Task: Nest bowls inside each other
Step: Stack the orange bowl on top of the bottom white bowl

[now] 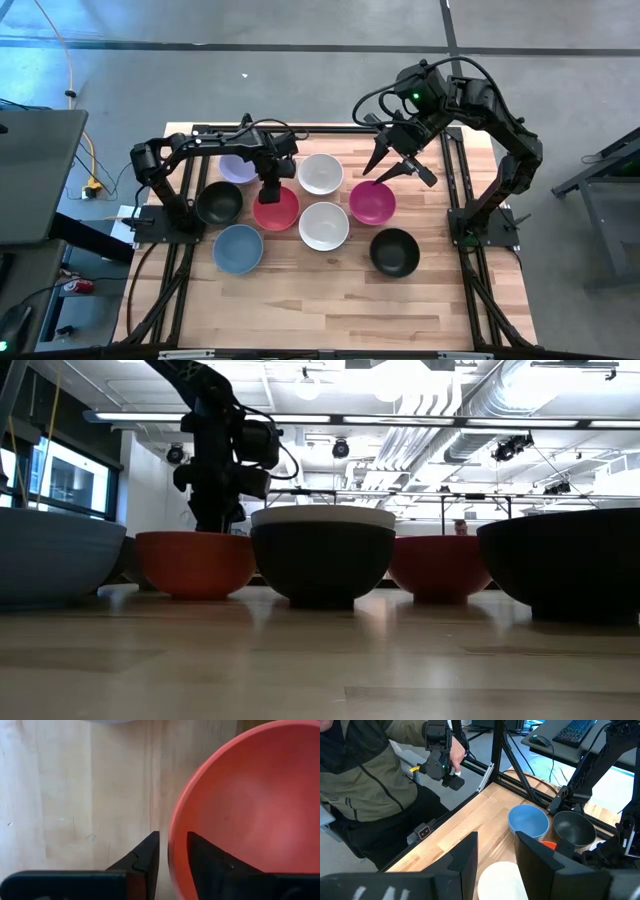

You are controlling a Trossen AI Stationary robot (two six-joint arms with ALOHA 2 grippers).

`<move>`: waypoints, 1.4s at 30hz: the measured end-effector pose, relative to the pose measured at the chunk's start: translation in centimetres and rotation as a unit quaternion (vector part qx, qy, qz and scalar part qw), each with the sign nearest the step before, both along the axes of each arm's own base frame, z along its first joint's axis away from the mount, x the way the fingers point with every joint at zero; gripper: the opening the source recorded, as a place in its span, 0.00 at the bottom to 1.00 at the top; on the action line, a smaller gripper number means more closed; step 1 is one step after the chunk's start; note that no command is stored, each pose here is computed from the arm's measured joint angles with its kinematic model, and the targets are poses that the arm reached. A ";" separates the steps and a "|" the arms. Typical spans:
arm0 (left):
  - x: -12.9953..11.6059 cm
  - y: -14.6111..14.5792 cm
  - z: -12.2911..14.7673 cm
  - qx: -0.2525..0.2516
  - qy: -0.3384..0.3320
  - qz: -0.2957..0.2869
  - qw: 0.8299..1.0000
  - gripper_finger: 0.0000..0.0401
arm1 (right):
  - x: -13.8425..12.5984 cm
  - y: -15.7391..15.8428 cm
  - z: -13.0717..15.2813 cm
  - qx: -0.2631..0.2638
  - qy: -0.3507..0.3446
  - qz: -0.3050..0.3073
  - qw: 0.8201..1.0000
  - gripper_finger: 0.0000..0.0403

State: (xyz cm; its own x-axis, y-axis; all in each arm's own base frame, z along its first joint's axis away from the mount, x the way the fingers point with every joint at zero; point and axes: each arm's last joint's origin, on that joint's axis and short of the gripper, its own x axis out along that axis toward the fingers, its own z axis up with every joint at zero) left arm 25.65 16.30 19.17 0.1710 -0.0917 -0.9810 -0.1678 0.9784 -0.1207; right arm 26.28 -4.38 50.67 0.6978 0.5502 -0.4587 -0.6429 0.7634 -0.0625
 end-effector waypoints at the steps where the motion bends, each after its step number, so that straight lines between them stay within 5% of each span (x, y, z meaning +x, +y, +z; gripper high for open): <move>1: 0.0 0.0 0.0 0.000 0.000 0.000 1.000 0.21 | 0.0 0.0 0.0 -0.001 0.000 -0.001 1.000 0.29; 42: -0.7 -0.4 1.6 0.009 -0.015 0.006 1.000 0.21 | 0.0 0.0 0.0 0.003 0.008 -0.011 1.000 0.29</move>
